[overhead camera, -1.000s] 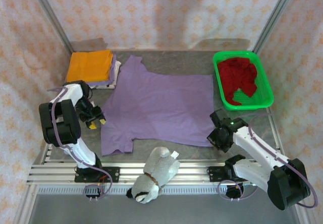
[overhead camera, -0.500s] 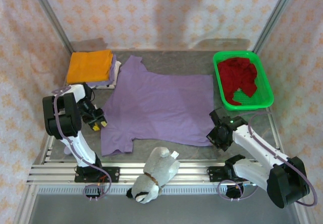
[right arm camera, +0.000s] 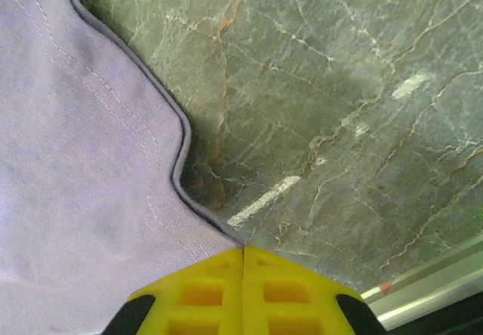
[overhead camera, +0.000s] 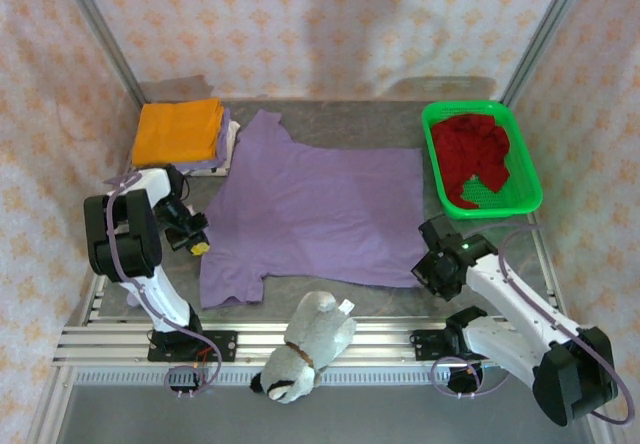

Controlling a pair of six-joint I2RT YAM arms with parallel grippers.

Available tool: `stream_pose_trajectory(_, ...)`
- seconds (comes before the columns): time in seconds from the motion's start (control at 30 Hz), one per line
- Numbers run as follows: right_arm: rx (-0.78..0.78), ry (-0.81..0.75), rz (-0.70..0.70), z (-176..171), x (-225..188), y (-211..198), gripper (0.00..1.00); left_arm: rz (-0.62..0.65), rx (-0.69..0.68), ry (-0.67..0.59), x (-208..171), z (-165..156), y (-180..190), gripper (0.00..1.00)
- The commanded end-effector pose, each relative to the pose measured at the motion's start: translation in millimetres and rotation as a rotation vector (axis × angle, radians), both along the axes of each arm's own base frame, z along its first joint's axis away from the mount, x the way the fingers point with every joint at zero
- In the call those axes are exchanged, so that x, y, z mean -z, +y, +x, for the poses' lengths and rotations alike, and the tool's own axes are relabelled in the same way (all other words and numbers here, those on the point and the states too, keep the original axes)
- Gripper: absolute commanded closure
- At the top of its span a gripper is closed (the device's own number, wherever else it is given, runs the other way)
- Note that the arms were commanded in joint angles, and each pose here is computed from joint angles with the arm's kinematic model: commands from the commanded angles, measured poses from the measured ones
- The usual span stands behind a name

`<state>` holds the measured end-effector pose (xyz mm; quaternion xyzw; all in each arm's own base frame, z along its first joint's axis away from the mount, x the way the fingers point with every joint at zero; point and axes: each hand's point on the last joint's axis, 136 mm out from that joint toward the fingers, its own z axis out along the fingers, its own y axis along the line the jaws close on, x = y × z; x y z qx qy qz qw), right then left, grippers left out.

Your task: Fold and stack the t-shirts

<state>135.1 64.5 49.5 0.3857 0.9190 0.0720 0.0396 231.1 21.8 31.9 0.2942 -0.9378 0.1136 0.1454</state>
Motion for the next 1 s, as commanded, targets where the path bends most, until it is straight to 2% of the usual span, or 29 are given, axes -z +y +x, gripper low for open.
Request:
stream_pose_trajectory(0.0,0.008,0.008,-0.059,-6.4,-6.1,-12.1,1.00,-0.005,-0.010,0.012,-11.8,-15.6,-7.0,1.00)
stream_pose_trajectory(0.17,0.032,-0.026,-0.100,-9.0,-13.0,-23.2,1.00,0.007,-0.018,0.032,-15.1,-32.2,-10.2,1.00)
stream_pose_trajectory(0.4,-0.001,-0.045,-0.054,-7.6,-14.2,-15.1,1.00,0.006,-0.028,-0.008,-27.4,-35.9,-16.8,1.00)
stream_pose_trajectory(0.6,-0.046,-0.083,-0.097,12.7,-32.0,-15.4,1.00,-0.026,-0.046,-0.052,-38.7,-13.5,-20.3,1.00)
stream_pose_trajectory(0.97,-0.025,-0.137,-0.145,65.0,-40.6,-19.3,1.00,-0.031,-0.001,-0.074,-58.6,31.5,-11.6,1.00)
